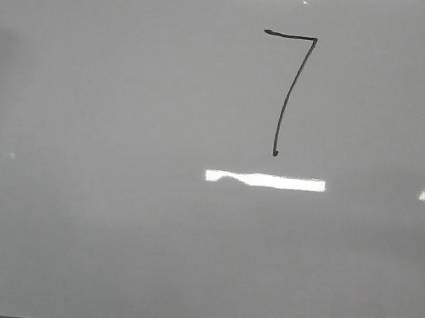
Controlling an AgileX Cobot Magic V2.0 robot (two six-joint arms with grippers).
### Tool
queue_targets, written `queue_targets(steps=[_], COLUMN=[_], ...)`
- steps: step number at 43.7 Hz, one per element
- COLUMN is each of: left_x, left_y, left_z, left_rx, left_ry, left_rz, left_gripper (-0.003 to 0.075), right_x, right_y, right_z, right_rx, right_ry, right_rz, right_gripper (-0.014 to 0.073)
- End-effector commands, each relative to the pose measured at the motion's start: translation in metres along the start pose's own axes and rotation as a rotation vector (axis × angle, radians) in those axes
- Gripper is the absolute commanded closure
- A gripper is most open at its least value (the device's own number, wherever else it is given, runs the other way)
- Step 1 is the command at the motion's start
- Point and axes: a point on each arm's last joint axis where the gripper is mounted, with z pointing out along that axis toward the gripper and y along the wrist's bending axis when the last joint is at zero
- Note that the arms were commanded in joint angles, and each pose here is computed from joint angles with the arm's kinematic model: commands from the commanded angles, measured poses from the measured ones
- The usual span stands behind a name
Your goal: Write number 7 on whiteboard
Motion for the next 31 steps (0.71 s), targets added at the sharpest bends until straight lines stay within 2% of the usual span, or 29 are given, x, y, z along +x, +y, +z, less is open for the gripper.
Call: queue_targets(steps=[1,6,31], left_x=[-0.007,-0.007,-0.007], left_y=[0.0009,0.0009,0.0009], left_z=[-0.0015,-0.0015,-0.0015], left_rx=[-0.011,-0.011,-0.011], left_ry=[-0.097,-0.097,-0.097], left_rz=[-0.01,-0.01,-0.01], left_gripper=[0.0741,0.0741,0.0741], right_x=[-0.0125,-0.0132,-0.0138], right_y=[-0.0006,-0.0008,0.0006], right_z=[-0.0024,-0.0025,-0.0026], right_rx=[0.007,0.007,-0.019], right_ry=[-0.131,-0.139,-0.145], right_rz=[0.006,0.038,0.04], right_gripper=[0.0664,0.0664,0.0664])
